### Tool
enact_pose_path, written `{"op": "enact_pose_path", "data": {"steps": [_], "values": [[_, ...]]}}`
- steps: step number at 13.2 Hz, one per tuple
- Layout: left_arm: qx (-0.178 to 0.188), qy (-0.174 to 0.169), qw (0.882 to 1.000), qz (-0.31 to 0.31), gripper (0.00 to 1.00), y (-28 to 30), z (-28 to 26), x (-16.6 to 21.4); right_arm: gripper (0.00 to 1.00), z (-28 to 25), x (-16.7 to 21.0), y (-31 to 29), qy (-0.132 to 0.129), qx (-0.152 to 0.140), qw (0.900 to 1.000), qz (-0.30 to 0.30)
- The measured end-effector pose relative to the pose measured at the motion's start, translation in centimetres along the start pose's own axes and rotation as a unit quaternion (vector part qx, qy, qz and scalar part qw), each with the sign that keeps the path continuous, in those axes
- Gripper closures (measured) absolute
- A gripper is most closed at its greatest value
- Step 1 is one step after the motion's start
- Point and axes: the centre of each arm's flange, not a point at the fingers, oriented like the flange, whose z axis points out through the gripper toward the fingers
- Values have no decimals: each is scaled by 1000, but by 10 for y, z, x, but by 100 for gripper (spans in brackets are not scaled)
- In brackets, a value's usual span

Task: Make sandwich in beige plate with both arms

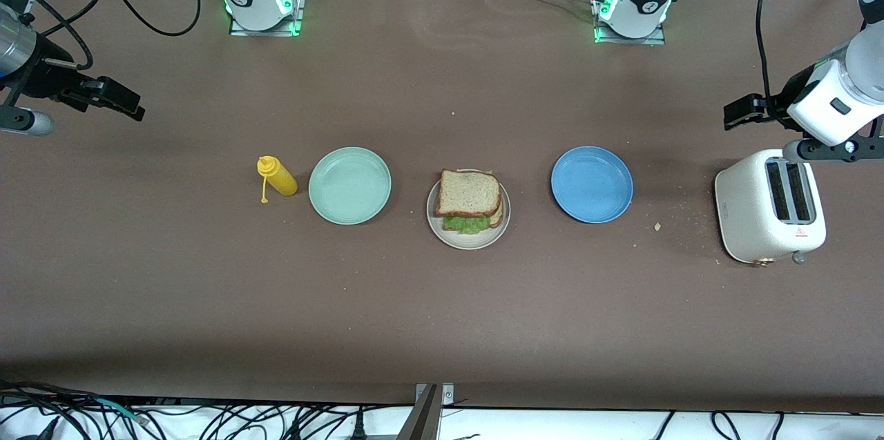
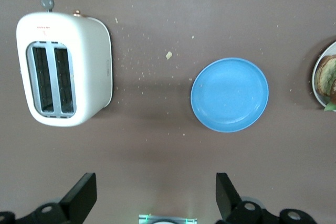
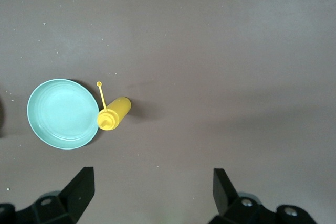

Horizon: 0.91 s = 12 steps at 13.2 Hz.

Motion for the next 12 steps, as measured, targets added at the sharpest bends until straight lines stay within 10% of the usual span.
{"op": "enact_pose_path", "data": {"steps": [12], "values": [[-6, 41, 999, -20, 0, -18, -7, 9, 0, 0, 0, 1, 0, 0, 1000, 0]]}}
